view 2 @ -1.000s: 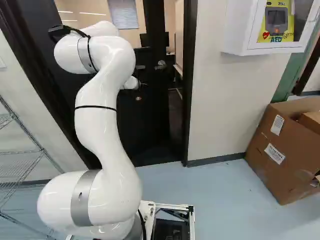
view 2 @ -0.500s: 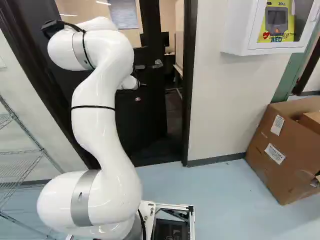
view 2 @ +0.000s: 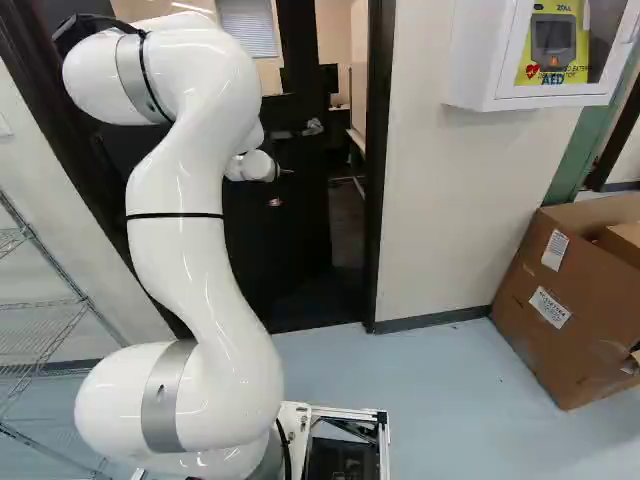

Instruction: Open the door and move inside

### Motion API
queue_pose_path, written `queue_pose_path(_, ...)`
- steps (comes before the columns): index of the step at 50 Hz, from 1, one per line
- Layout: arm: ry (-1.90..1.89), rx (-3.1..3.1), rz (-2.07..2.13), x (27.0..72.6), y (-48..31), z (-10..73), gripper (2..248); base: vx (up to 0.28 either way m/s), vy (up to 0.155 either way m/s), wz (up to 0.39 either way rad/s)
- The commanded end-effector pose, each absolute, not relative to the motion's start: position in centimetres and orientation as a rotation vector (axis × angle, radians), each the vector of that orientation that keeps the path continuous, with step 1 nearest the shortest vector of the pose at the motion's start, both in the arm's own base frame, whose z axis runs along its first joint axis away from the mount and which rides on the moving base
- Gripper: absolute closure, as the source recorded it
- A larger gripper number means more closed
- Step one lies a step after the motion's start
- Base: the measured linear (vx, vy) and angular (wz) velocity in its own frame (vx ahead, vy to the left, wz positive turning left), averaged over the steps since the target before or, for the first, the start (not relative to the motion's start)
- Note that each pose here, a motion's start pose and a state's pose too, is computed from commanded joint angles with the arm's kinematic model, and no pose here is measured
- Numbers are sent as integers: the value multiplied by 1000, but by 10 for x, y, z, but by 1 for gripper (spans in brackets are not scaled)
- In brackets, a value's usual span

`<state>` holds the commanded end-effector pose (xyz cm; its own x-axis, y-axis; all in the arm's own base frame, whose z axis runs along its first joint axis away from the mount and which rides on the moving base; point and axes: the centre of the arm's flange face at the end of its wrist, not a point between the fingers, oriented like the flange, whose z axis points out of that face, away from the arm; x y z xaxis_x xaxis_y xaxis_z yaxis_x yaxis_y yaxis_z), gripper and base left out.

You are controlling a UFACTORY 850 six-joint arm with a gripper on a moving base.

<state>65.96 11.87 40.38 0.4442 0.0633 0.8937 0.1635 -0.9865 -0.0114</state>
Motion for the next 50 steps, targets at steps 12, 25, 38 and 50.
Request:
queue_pose_path(12,-194,-2607,-1575,637,109,407,3,0,0,0)
queue_pose_path(25,-181,-2621,-1566,613,98,411,3,0,0,0)
queue_pose_path(38,-183,-2614,-1588,590,88,416,3,0,0,0)
queue_pose_path(50,-195,-2599,-1622,568,79,421,3,0,0,0)
